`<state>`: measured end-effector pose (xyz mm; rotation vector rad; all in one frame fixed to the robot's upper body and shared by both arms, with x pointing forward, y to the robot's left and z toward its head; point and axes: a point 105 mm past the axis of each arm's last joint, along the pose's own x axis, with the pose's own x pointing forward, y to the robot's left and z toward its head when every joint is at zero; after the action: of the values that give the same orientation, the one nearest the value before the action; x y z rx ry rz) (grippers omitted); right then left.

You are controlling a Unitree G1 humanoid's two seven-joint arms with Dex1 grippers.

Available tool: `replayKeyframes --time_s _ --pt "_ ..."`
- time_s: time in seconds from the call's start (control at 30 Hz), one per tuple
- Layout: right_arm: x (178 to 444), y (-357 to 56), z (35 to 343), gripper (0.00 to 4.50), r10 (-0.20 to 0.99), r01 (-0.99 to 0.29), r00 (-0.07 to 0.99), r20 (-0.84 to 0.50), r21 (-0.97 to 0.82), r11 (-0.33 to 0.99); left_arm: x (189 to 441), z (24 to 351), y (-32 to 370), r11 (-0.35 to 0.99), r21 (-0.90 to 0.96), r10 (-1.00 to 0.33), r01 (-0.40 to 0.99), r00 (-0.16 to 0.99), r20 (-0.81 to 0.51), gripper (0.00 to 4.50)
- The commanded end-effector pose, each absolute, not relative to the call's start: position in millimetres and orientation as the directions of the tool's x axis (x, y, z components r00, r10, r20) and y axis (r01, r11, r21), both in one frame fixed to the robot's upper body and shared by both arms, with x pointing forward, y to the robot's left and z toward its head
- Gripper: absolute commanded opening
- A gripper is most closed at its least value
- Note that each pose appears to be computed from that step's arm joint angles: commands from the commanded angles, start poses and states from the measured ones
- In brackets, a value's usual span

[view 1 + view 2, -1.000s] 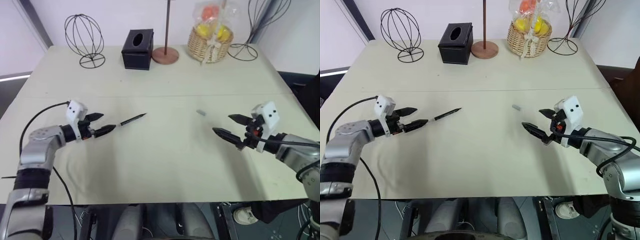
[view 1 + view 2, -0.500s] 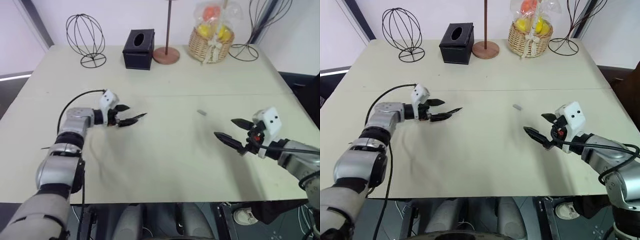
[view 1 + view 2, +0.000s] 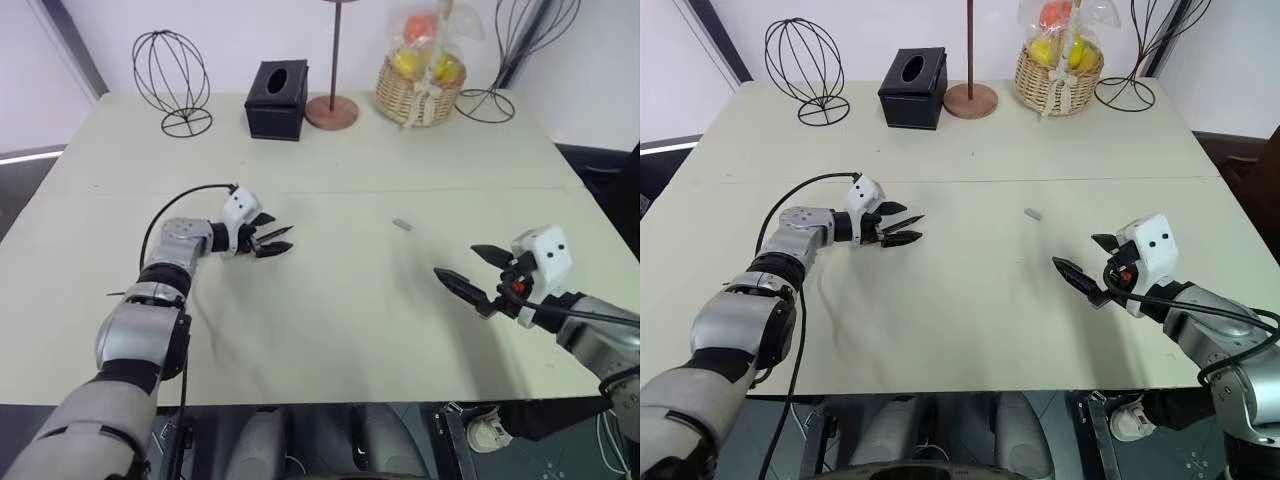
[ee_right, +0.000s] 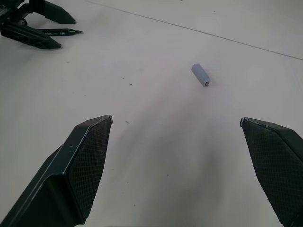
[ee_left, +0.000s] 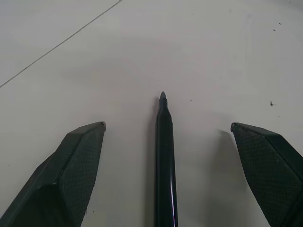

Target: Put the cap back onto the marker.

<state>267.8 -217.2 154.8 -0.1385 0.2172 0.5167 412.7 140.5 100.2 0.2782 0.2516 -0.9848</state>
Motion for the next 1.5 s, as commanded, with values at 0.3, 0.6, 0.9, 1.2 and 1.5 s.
replayKeyframes --time_s 0.3,0.6,0.9,1.2,1.5 --pt "269 -216 168 4.5 0.478 -0.502 0.858 -0.186 -0.115 0.857 407 86 142 0.529 0.065 -0.78 0.846 0.515 -0.356 0.52" --pt "274 -216 166 4.5 0.479 -0.504 0.858 -0.183 -0.123 0.855 408 88 149 0.524 0.103 -0.766 0.845 0.521 -0.377 0.03" --pt "285 -214 163 4.5 0.493 -0.517 0.852 -0.175 -0.134 0.845 410 93 158 0.541 0.139 -0.748 0.83 0.55 -0.372 0.03" --pt "287 -208 163 4.5 0.5 -0.522 0.85 -0.167 -0.126 0.844 409 87 161 0.546 0.141 -0.731 0.826 0.552 -0.401 1.35" --pt "286 -208 162 4.5 0.497 -0.518 0.851 -0.168 -0.119 0.847 407 86 167 0.54 0.15 -0.723 0.828 0.548 -0.421 2.26"
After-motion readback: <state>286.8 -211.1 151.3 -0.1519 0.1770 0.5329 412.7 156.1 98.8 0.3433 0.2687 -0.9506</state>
